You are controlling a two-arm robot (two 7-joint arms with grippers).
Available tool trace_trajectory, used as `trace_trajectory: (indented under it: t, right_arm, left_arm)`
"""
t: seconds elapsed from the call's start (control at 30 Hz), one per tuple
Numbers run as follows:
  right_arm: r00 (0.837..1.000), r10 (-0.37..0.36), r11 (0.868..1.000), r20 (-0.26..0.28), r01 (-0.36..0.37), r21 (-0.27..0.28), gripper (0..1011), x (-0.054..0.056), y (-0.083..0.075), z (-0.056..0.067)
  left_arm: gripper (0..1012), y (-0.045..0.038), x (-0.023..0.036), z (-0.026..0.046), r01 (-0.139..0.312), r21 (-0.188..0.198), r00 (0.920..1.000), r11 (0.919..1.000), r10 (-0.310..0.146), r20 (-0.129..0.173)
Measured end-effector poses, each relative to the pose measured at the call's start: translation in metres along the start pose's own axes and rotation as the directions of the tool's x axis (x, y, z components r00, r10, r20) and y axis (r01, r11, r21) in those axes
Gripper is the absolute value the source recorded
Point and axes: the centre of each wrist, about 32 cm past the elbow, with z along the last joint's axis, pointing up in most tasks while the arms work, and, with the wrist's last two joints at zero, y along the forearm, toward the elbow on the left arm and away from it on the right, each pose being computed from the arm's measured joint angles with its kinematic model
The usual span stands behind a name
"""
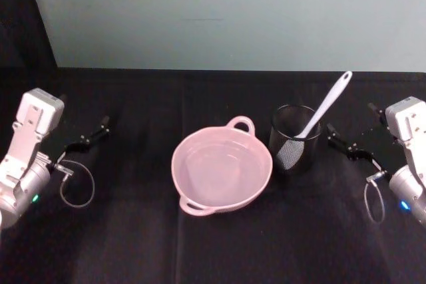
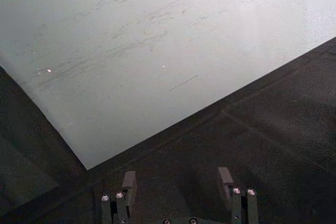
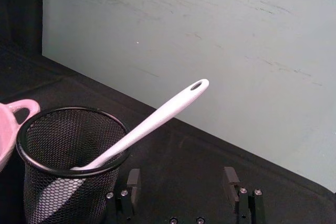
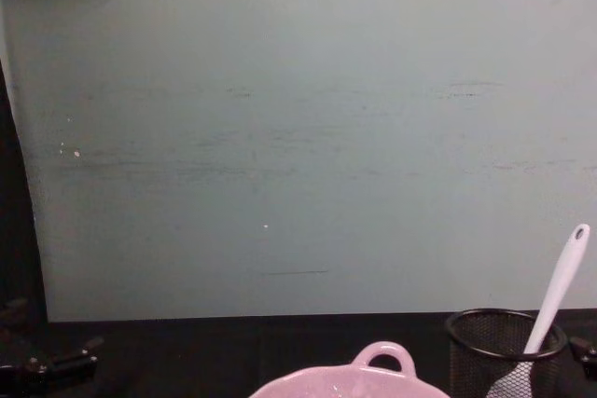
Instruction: Use the one hand to pick up the spoon and stir the clear water in the bowl.
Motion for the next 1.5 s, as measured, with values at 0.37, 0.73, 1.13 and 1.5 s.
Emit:
trace_trajectory:
  t: [0.37, 0.73, 1.13, 1.5]
  right_arm:
    - [1.000, 0.000, 1.000, 0.000, 0.000, 0.000, 1002, 0.000, 0.000, 0.000]
    - [1.000, -0.008, 1.000, 0.000, 0.008, 0.003, 1002, 0.000, -0.004, 0.001]
    - [0.995, -0.070, 0.995, -0.076, 0.074, 0.059, 1002, 0.000, -0.038, 0.012]
    - [0.909, 0.039, 0.993, -0.415, 0.011, 0.118, 1002, 0.007, -0.024, 0.023]
  left_arm:
    - [1011, 0.0000, 0.0000, 0.0000, 0.000, 0.000, 1.0000, 1.0000, 0.000, 0.000]
    - [1011, 0.0000, 0.0000, 0.0000, 0.000, 0.000, 1.0000, 1.0000, 0.000, 0.000]
    - [1011, 0.0000, 0.0000, 0.0000, 0.000, 0.000, 1.0000, 1.0000, 0.000, 0.000]
    - [1011, 0.0000, 0.0000, 0.0000, 0.000, 0.000, 1.0000, 1.0000, 0.000, 0.000]
